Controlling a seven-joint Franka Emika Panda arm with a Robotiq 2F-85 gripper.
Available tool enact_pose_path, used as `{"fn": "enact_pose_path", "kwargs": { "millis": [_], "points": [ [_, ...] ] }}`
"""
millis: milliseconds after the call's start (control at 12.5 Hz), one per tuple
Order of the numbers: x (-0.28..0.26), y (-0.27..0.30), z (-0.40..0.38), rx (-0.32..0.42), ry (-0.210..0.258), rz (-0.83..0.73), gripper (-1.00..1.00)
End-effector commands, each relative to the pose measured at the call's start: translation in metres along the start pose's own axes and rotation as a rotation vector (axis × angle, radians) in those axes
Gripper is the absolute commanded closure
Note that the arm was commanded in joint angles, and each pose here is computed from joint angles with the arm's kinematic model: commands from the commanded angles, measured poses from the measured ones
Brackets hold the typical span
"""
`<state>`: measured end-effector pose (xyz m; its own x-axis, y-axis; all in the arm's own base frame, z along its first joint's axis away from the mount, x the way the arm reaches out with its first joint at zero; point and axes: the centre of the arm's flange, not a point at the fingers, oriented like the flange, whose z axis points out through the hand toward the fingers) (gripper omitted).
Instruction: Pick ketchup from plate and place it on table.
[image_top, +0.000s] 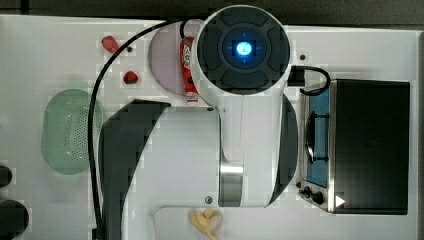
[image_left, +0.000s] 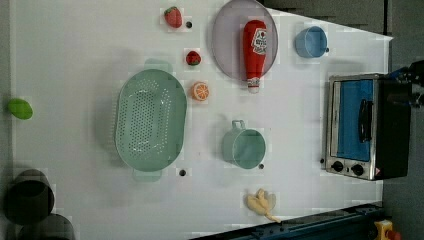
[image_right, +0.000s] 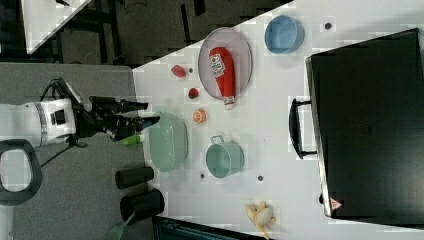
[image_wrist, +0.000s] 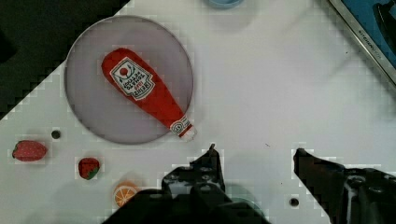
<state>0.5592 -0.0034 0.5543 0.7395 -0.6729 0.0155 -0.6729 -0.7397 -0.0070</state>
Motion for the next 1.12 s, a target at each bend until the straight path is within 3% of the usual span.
{"fn": "enact_pose_path", "kwargs": {
  "millis": [80,240,720,1120],
  "points": [
    [-0.039,0.066,-0.063,-0.034,-0.042,0.116,-0.6],
    [-0.04,0.061,-0.057,-0.042,-0.049,0.106,-1.0],
    [-0.036,0.011,0.008,-0.097,-0.116,-0.002,-1.0],
    [-0.014,-0.038,0.096,-0.073,-0.144,-0.218,-1.0]
  ]
}}
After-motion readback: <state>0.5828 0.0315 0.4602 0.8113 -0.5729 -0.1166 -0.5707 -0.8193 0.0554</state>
